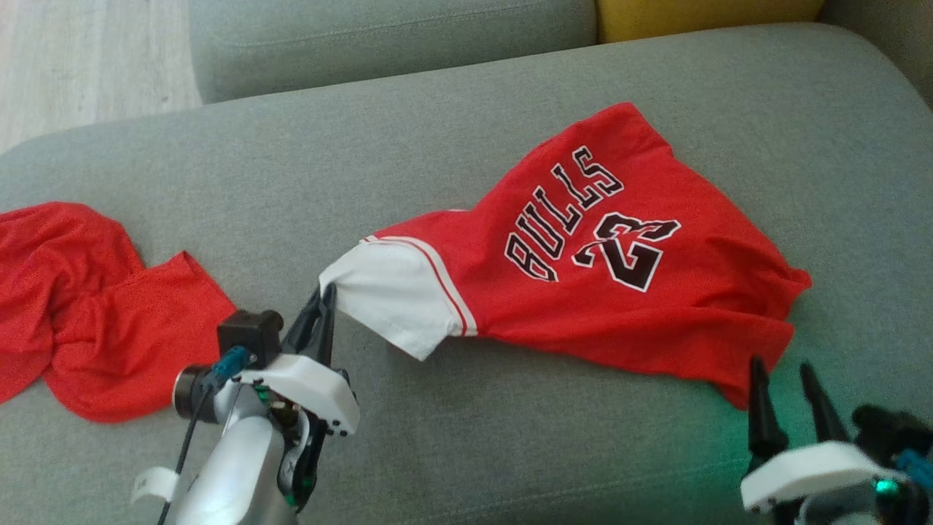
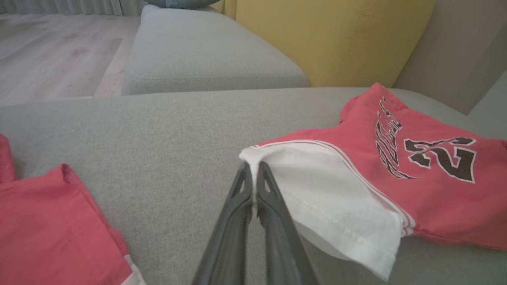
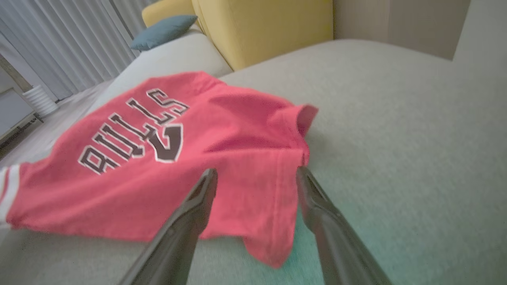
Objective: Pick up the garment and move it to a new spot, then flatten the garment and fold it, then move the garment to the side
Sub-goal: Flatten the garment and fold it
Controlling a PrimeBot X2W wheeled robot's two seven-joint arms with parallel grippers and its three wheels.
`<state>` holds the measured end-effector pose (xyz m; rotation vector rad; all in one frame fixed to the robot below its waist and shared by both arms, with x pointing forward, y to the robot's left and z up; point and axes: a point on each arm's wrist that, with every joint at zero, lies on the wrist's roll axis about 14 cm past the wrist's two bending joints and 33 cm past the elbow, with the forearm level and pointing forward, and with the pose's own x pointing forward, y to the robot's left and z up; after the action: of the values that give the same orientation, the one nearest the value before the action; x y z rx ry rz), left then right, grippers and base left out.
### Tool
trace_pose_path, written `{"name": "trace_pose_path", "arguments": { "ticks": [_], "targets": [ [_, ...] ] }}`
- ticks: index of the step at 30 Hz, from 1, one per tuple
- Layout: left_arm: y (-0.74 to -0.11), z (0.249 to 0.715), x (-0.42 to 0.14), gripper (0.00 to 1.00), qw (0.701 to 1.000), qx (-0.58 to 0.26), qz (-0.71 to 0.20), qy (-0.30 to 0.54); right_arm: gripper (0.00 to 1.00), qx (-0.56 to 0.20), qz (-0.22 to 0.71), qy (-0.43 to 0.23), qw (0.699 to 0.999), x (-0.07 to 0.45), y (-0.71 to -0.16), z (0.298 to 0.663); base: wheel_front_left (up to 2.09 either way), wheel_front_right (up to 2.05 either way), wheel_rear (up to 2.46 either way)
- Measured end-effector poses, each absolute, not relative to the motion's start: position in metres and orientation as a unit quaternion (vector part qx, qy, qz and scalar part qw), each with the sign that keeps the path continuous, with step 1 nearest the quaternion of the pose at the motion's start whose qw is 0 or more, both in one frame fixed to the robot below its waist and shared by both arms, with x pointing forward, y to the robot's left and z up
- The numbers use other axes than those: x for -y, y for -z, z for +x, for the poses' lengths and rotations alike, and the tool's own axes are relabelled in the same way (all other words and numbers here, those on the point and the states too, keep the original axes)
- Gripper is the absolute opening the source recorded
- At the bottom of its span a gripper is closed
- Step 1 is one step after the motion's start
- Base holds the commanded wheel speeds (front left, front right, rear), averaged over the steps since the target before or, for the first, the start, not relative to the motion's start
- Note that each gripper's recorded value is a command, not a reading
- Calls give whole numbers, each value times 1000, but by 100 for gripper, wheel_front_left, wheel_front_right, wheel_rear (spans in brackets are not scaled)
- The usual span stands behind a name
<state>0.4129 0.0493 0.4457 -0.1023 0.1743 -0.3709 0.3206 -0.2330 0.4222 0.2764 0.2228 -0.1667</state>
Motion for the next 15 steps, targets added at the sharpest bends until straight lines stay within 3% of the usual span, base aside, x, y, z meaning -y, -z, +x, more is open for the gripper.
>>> {"name": "trace_pose_path", "arguments": {
  "ticks": [10,15],
  "targets": [
    [-473,413,-56,0,983,-37,-68,165,100,-190,208,103,954,225,-376,294,0,0,0],
    [-474,414,-57,0,984,-34,-66,165,100,-198,229,105,947,222,-371,306,0,0,0]
  ]
}}
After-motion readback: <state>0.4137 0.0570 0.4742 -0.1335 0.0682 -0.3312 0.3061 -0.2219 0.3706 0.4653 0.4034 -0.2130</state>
